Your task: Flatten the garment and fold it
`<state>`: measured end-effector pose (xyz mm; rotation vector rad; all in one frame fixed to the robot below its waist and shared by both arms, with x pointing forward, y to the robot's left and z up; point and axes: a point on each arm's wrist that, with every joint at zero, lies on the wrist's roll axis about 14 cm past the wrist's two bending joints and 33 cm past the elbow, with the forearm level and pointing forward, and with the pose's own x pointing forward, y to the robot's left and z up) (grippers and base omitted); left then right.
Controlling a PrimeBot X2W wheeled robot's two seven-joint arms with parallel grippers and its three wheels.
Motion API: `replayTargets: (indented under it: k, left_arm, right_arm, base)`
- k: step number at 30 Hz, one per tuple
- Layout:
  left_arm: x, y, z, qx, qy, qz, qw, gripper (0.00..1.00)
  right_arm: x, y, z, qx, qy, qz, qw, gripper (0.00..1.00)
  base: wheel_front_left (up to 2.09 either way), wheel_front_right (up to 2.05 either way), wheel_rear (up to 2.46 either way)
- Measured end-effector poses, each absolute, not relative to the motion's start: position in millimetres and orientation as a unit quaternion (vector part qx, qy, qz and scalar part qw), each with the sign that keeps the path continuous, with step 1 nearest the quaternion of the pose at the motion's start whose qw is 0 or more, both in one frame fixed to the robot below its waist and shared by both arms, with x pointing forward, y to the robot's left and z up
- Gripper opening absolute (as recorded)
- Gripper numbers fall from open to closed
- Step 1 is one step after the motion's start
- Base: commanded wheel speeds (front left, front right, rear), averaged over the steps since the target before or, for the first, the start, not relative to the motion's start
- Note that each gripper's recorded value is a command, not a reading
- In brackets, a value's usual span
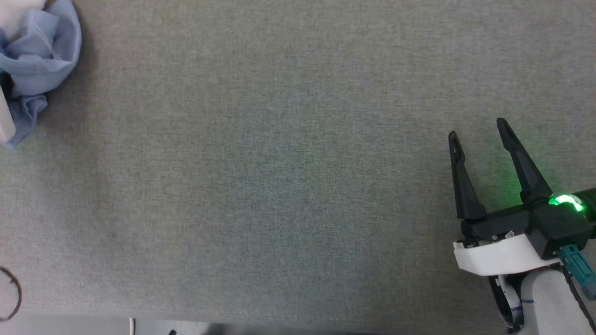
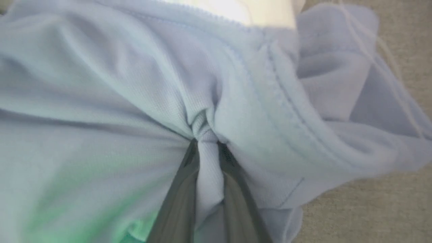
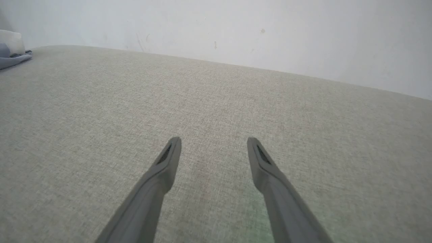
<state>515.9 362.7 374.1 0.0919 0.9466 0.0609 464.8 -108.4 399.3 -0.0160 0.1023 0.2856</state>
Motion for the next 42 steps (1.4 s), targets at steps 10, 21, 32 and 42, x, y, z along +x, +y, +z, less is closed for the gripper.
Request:
replayTargets:
  k: [10,21,32,42]
  left_arm:
    - [526,376,441,0.047,0.266,0.066,0.960,0.00]
    - [523,334,627,0.085,-0.055,0.018,0.995,0.00]
    - [483,196,758,0.036,-0.258,-0.115,0.958,0.00]
    - [475,37,744,-0.025,-0.262,-0.269,0.927,0.00]
  right_arm:
    - [459,-121,432,-0.017,0.019,0.125,0.992,1.00]
    - [423,-130,486,-0.014,-0.027,0.111,0.993,1.00]
    - [384,-156,535,-0.018,-0.085,0.073,0.994,1.00]
    - [356,-213,547,-0.014,-0.100,-0.013,0.995,1.00]
  base:
    - [0.00,0.00,0.00]
    - [0.00,0.00,0.00]
    - [0.00,0.00,0.00]
    - [0.00,0.00,0.00]
